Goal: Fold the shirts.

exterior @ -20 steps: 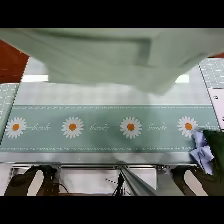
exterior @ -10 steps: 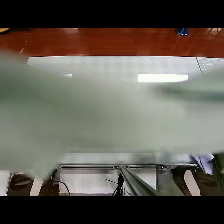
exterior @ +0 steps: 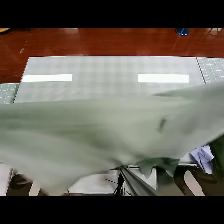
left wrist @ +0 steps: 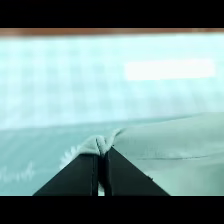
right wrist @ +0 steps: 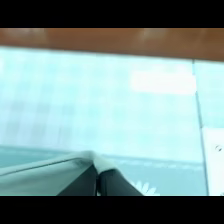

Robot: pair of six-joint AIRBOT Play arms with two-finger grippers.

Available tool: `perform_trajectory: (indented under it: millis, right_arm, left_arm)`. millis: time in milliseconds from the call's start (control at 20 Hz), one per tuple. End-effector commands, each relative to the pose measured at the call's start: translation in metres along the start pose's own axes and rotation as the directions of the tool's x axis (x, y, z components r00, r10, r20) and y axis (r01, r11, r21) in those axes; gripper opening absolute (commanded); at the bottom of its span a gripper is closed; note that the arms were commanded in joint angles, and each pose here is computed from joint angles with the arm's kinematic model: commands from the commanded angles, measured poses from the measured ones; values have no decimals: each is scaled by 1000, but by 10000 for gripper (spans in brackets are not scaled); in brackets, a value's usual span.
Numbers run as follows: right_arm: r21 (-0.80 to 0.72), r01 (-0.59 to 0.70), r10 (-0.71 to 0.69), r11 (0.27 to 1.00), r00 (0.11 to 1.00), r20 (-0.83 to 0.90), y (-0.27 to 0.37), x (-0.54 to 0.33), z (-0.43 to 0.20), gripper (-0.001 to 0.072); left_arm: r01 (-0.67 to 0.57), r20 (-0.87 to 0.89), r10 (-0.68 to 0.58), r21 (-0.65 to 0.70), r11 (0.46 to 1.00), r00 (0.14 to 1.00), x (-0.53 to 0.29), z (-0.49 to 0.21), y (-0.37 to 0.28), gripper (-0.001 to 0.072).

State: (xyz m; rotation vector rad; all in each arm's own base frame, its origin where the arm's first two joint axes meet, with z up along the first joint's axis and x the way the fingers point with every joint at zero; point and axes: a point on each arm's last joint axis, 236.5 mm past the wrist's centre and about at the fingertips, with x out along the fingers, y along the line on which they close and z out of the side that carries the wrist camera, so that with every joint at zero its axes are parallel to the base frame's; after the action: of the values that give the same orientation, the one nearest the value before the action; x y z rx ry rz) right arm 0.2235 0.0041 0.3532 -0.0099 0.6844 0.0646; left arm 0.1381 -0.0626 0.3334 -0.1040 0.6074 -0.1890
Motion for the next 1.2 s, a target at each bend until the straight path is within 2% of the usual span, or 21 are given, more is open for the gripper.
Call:
perform_trajectory:
  millis: [0,100,450,850,1150]
  right_arm:
    - [0,-74,71,997,954,-292,-2,90,-23,29]
    - [-8,-99,90,995,932,-350,-2,150,-16,30]
    - [62,-131,142,989,964,-224,2,312,27,30]
    - [161,-141,192,977,911,-366,3,431,-35,30]
    - [172,-123,188,977,876,-444,-2,466,-71,30]
  left_arm:
    - [16,-191,-28,-65,998,981,71,-24,29,27]
    - [20,-223,-40,-89,996,974,117,-26,49,28]
    - [-11,-248,-51,-241,970,967,265,-10,114,28]
    - [21,-433,-174,-334,942,884,390,-75,120,28]
    - [-10,-421,-138,-331,944,896,425,-86,136,28]
